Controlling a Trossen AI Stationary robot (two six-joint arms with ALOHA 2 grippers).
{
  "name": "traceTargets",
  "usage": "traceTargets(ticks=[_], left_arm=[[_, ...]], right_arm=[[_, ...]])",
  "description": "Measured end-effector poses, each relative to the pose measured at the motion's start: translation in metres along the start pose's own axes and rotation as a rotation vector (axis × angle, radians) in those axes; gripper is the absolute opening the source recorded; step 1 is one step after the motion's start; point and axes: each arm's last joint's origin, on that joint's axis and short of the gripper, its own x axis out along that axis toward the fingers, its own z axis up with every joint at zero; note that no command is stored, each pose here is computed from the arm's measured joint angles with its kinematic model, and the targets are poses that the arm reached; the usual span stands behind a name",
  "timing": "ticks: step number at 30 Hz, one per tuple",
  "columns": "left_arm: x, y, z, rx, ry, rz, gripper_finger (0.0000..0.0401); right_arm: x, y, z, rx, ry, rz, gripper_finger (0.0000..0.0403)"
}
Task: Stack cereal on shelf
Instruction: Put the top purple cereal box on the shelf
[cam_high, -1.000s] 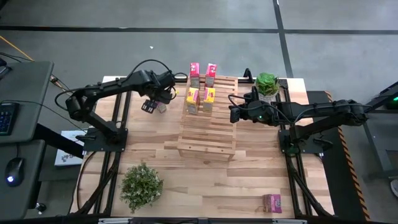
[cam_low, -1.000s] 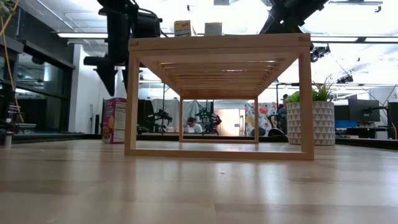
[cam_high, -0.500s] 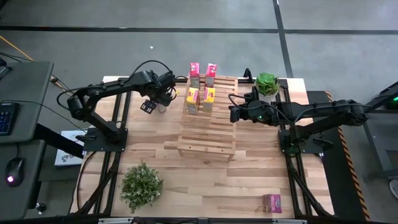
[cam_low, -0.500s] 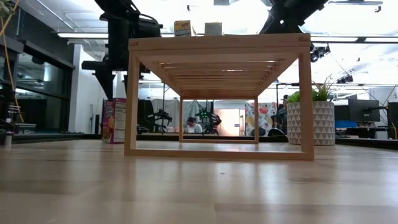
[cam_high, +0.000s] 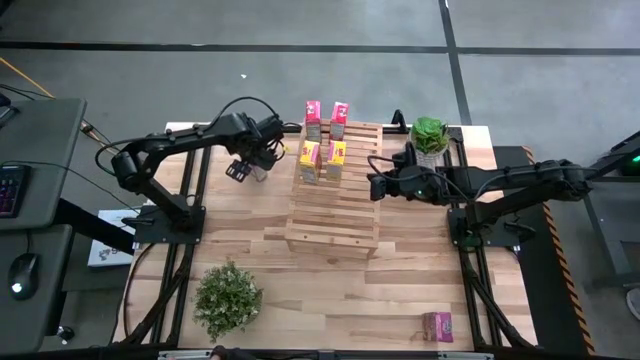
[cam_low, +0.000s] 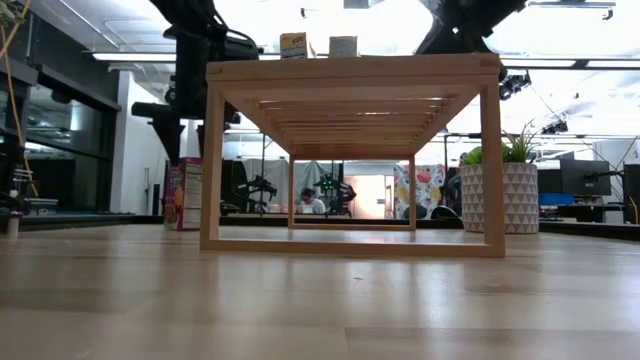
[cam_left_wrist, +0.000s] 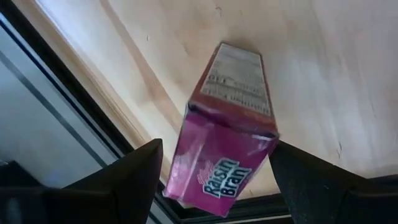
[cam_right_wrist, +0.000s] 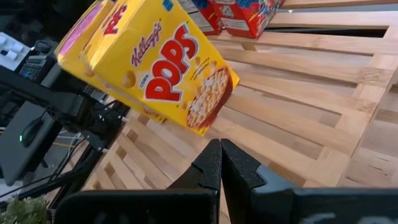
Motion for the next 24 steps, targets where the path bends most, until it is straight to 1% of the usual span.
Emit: traceTargets(ticks=[6,10,18,21,24], left_arm=[[0.002,0.000,0.000,-0.031,0.000,-0.016,0.0282],[0.006,0.001,0.002,-0.030,-0.012,-0.040,0.0282],[0.026,0.004,0.012,-0.016,0.035,-0.094,0.0282],[0.033,0.005,0.016,-0.005,0.085,-0.082,0.0282],[0.035,0.005,0.017,-0.005,0.091,-0.090,0.0282]], right_arm=[[-0.002,0.002,-0.004,0.001,0.010,0.013,0.0000],[-0.002,0.003,-0.004,0.007,0.012,0.014,0.0000],[-0.002,0.003,-0.004,0.019,0.011,0.014,0.0000],[-0.002,0.003,-0.004,0.019,0.012,0.014,0.0000],[-0.002,0.003,-0.004,0.019,0.012,0.014,0.0000]])
